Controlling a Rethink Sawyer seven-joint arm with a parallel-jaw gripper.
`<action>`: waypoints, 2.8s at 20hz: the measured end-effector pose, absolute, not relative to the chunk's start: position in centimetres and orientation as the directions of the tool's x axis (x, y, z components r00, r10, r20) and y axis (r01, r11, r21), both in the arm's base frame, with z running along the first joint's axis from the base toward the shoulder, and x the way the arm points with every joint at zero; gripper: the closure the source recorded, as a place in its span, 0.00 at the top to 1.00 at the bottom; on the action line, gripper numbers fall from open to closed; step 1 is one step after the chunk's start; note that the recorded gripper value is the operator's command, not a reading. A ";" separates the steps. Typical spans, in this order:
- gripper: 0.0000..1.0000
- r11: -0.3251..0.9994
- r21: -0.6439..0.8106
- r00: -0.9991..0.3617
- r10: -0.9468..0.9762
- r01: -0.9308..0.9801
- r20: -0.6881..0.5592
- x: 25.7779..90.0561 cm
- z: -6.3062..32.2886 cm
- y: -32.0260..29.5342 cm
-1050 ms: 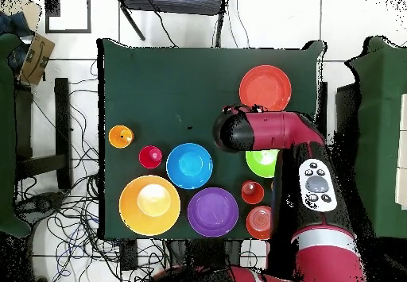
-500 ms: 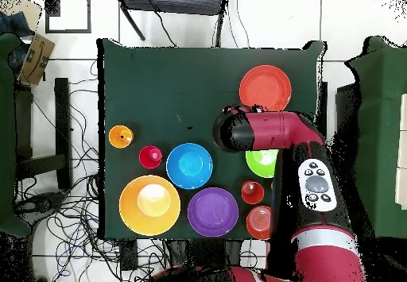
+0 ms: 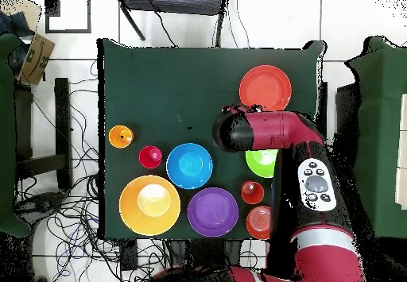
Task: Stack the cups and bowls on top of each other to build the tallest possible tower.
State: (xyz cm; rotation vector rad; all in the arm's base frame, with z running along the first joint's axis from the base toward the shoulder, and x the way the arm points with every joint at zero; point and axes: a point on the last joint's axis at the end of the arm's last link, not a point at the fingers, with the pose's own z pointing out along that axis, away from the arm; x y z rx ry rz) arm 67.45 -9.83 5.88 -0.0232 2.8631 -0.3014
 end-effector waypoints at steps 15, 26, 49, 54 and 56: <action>1.00 0.987 -0.125 -0.972 0.075 0.105 -0.223 64.0 8.7 -8.5; 1.00 0.981 -0.095 -0.969 0.149 0.170 -0.197 61.1 10.6 -9.3; 1.00 0.979 -0.074 -0.970 0.177 0.192 -0.165 58.7 11.3 -8.3; 1.00 0.976 -0.072 -0.968 0.194 0.207 -0.158 58.2 11.1 -9.1; 1.00 0.974 -0.072 -0.967 0.201 0.214 -0.158 58.2 11.2 -9.6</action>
